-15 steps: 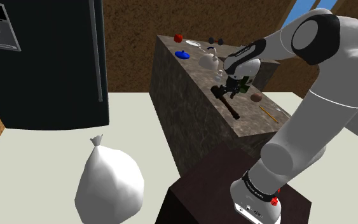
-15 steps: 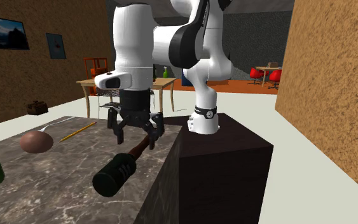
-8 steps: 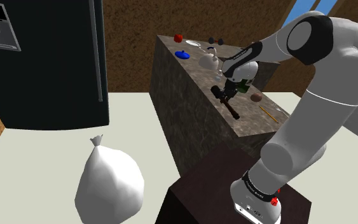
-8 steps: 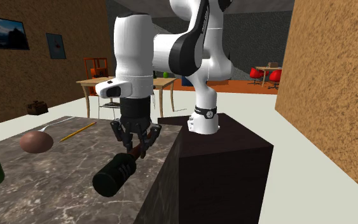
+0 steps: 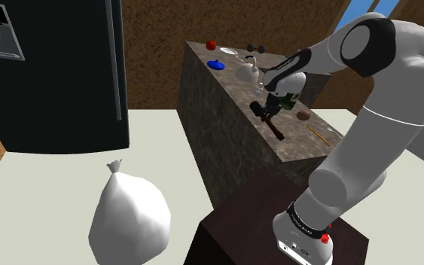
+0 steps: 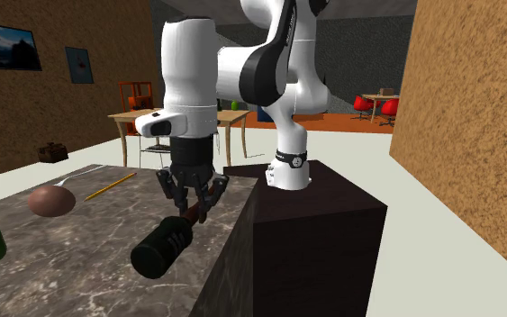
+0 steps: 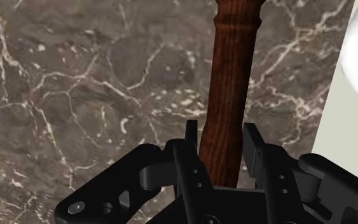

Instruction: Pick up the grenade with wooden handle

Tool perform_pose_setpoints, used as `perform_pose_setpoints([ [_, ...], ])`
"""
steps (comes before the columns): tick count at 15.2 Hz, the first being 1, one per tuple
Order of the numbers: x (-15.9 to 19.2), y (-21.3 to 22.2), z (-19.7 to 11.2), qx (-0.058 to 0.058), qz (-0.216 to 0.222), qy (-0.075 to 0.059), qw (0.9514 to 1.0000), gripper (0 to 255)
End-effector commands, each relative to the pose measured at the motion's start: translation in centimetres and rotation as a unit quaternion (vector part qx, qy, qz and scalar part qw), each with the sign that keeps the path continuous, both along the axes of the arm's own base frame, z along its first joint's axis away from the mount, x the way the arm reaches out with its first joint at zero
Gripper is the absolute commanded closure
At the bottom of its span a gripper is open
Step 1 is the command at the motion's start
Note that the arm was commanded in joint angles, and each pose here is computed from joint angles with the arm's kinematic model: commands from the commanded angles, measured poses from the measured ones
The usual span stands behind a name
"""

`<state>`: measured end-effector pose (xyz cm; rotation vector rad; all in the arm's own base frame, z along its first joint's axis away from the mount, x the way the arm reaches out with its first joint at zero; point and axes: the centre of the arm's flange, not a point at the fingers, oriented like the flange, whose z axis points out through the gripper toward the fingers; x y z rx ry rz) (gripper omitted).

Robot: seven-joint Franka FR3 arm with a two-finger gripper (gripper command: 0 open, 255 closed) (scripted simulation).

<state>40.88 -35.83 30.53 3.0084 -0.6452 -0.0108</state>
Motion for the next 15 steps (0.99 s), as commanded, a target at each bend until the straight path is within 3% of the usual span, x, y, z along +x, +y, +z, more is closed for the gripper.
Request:
perform_pose_setpoints([
  [1, 0.0, 0.0, 0.8, 0.0, 0.0, 0.0, 1.0, 255],
  [15, 0.0, 0.0, 7.7, 0.0, 0.0, 0.0, 1.0, 255],
])
